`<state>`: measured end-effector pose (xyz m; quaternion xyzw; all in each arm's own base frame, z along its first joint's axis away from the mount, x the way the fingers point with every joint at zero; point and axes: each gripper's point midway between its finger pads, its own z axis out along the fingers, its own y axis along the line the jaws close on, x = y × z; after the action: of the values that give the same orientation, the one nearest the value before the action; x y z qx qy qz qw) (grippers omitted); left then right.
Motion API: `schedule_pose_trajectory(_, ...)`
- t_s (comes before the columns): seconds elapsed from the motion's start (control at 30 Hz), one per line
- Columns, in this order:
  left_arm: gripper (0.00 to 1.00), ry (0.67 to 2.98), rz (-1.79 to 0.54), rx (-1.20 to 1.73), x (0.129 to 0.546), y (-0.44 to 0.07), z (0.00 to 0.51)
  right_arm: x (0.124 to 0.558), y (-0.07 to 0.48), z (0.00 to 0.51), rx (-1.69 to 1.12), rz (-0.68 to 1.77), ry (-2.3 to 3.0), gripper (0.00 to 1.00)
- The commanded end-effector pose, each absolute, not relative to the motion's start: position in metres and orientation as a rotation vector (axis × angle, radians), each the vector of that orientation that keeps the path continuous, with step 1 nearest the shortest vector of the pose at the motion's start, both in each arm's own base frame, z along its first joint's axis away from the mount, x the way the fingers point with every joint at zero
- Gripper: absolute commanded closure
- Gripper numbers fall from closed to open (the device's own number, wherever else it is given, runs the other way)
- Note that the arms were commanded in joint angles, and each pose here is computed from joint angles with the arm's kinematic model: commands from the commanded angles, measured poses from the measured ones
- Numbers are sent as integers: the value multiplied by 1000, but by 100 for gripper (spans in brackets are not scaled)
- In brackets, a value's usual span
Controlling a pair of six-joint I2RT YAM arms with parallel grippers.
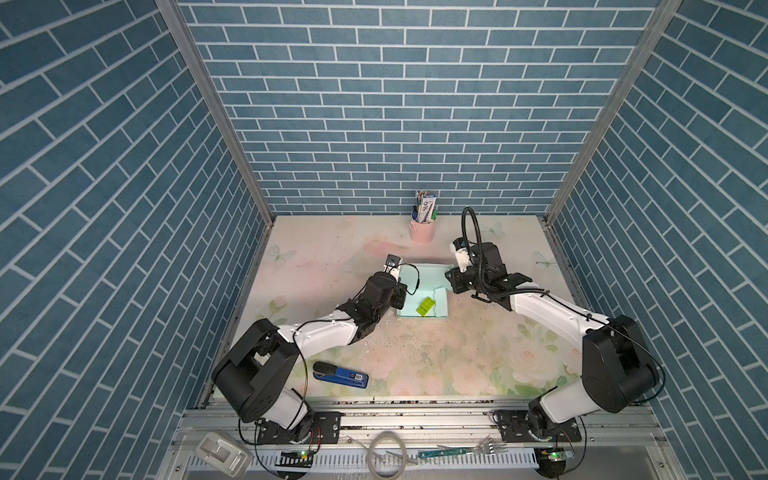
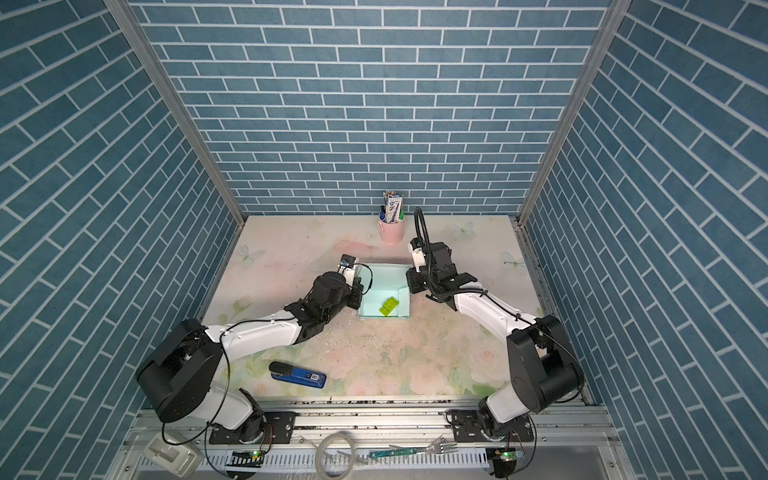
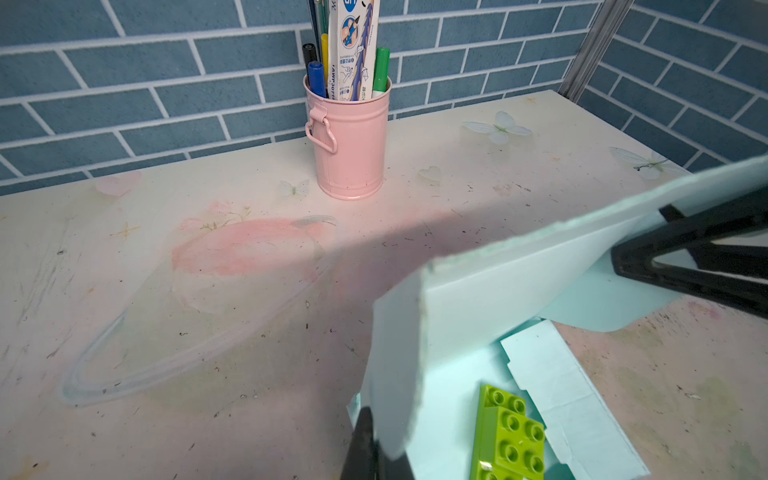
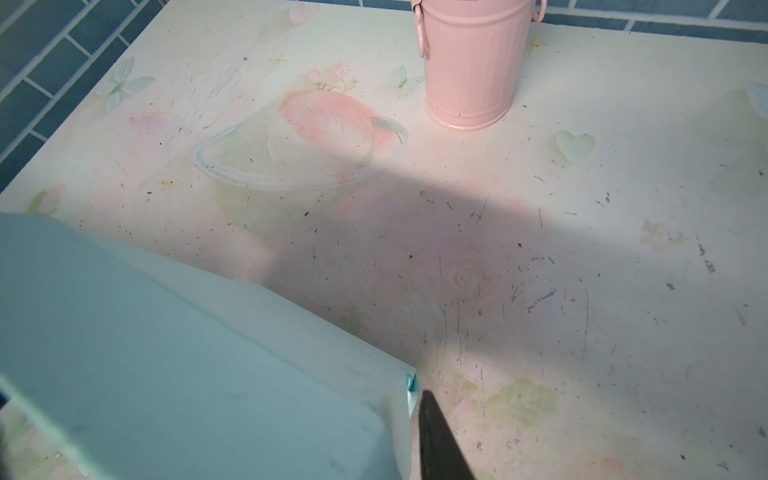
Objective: Fold the paper box
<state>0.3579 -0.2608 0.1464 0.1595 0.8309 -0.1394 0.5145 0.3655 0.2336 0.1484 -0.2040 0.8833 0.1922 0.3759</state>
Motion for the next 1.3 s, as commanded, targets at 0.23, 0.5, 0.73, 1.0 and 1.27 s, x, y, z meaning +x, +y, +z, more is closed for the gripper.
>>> schedule_pose_trajectory(0.23, 74, 1992, -340, 377, 359, -264, 152, 372, 234, 165, -544, 451, 2217, 99)
schedule_pose_trajectory(0.5, 48, 1986, -345, 382, 355, -261, 167, 368, 235, 169, -561, 446, 2200, 100)
schedule_pose_trajectory(0.73, 48, 2031, -345, 464, 352, -266, 179, 365, 236, 171, -586, 426, 2192, 100)
schedule_pose_trajectory(1.0, 62, 2180, -288, 505, 357, -270, 176, 363, 234, 175, -595, 379, 2182, 100)
schedule_pose_trajectory(1.27, 73, 2263, -251, 534, 358, -272, 162, 362, 234, 176, -605, 359, 2177, 100)
